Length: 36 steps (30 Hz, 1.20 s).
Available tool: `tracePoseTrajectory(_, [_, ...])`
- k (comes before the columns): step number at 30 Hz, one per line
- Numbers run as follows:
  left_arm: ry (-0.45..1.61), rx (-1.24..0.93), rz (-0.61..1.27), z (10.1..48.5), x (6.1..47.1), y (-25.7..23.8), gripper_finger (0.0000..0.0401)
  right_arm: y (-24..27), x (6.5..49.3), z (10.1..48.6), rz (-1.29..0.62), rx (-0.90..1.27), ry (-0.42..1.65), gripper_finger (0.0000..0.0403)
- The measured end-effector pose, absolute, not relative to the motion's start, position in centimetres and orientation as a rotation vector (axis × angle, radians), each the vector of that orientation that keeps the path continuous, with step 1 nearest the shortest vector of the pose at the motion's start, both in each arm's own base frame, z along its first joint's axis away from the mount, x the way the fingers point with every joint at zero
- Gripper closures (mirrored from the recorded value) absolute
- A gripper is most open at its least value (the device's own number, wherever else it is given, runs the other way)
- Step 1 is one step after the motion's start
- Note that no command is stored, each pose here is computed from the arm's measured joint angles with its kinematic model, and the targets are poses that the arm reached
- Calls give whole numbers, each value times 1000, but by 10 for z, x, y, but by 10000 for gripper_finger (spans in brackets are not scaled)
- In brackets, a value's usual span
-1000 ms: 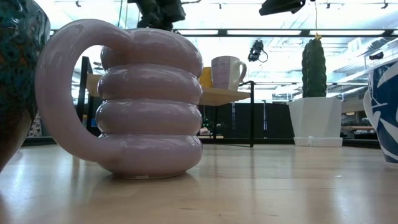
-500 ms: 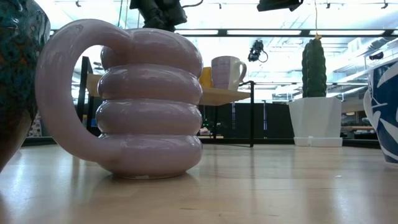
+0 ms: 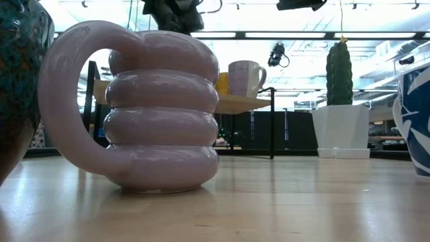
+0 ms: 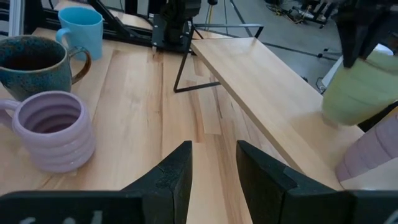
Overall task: Place coffee mugs
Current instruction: Put the green mug on the shelf, then put the blue white patterned mug on the shelf
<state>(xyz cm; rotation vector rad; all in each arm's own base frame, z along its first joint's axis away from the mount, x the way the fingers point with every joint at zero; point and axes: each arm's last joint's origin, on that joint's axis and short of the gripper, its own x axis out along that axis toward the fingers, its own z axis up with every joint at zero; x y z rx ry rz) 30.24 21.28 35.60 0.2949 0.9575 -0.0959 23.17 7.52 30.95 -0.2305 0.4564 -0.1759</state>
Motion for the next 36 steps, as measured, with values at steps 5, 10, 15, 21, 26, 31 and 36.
tracePoseTrajectory(5, [980, 312, -71, 353, 304, 215, 376, 75, 232, 309, -175, -232, 458, 273])
tracePoseTrajectory(10, [986, 317, -77, 353, 303, 215, 376, 75, 232, 309, -175, -234, 458, 273])
tracePoseTrajectory(15, [982, 322, -83, 353, 304, 215, 376, 75, 232, 309, -175, -234, 458, 273])
tracePoseTrajectory(21, [986, 318, -85, 353, 303, 215, 371, 75, 232, 309, -175, -233, 458, 273])
tracePoseTrajectory(26, [984, 320, -84, 353, 303, 215, 346, 75, 232, 309, -175, -233, 458, 273])
tracePoseTrajectory(31, [984, 319, -84, 353, 303, 215, 337, 75, 232, 309, -174, -233, 458, 273])
tracePoseTrajectory(36, [985, 297, -71, 353, 303, 215, 336, 75, 232, 309, -174, -233, 457, 273])
